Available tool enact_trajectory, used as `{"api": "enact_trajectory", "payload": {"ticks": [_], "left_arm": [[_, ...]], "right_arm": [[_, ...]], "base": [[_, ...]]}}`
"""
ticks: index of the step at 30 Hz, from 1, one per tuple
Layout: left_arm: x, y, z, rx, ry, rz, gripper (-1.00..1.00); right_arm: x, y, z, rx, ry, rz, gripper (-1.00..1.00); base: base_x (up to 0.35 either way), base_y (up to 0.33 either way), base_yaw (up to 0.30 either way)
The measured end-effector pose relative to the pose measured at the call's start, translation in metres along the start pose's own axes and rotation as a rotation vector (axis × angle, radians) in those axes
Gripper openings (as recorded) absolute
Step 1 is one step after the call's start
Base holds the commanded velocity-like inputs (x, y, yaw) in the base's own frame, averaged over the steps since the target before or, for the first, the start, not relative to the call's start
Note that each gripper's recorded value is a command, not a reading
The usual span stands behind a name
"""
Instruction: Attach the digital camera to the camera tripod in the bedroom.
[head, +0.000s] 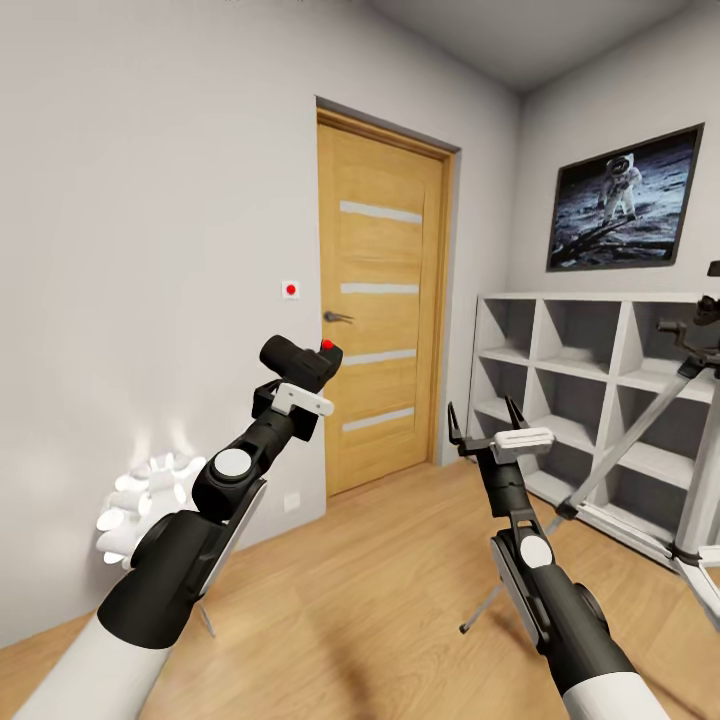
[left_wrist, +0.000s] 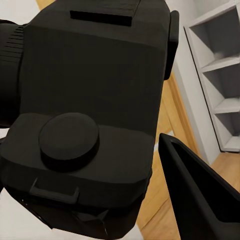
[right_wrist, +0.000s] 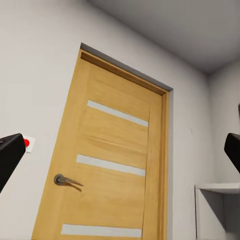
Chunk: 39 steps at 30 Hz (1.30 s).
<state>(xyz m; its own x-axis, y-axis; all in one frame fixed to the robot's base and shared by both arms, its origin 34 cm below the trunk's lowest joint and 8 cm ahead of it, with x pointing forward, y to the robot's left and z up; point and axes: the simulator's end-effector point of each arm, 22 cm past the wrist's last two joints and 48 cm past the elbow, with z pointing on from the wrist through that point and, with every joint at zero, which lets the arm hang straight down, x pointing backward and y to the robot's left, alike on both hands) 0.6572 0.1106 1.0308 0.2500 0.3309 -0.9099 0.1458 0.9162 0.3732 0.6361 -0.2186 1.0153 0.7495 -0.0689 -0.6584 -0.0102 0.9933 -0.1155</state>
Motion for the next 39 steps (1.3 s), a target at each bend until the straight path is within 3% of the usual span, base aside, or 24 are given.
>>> {"api": "enact_trajectory", "payload": {"ticks": [10,17,22,25,29,30,32,33,39], "left_arm": [[-0.006,0.017,0.012,-0.018,0.030,-0.012,-1.00],[0.022,0.045,0.028,-0.056,0.121,-0.044,-1.00],[0.029,0.063,0.033,-0.048,0.151,-0.089,-1.00],[0.029,0.070,0.035,0.008,0.157,-0.138,-1.00],[0.022,0.070,0.033,0.135,0.144,-0.217,-1.00],[0.017,0.066,0.030,0.196,0.133,-0.247,-1.00],[0.011,0.061,0.027,0.257,0.121,-0.269,-1.00],[0.002,0.048,0.019,0.362,0.098,-0.303,-1.00],[-0.011,0.047,0.019,0.406,0.090,-0.306,-1.00]], "right_arm": [[-0.010,-0.002,0.018,0.000,0.002,0.000,1.00],[-0.017,-0.004,0.031,0.000,0.003,0.000,1.00],[-0.023,-0.005,0.040,0.000,0.004,0.000,1.00],[-0.026,-0.006,0.045,0.000,0.004,0.000,1.00],[-0.030,-0.007,0.052,0.000,0.004,0.000,1.00],[-0.031,-0.007,0.054,0.000,0.004,0.000,1.00],[-0.034,-0.008,0.057,0.000,0.004,0.000,1.00],[-0.035,-0.008,0.059,0.000,0.004,0.000,1.00],[-0.041,-0.009,0.069,0.000,0.004,0.000,1.00]], "base": [[0.000,0.000,0.000],[0.000,0.000,0.000],[0.000,0.000,0.000],[0.000,0.000,0.000],[0.000,0.000,0.000],[0.000,0.000,0.000],[0.000,0.000,0.000],[0.000,0.000,0.000],[0.000,0.000,0.000]]}}
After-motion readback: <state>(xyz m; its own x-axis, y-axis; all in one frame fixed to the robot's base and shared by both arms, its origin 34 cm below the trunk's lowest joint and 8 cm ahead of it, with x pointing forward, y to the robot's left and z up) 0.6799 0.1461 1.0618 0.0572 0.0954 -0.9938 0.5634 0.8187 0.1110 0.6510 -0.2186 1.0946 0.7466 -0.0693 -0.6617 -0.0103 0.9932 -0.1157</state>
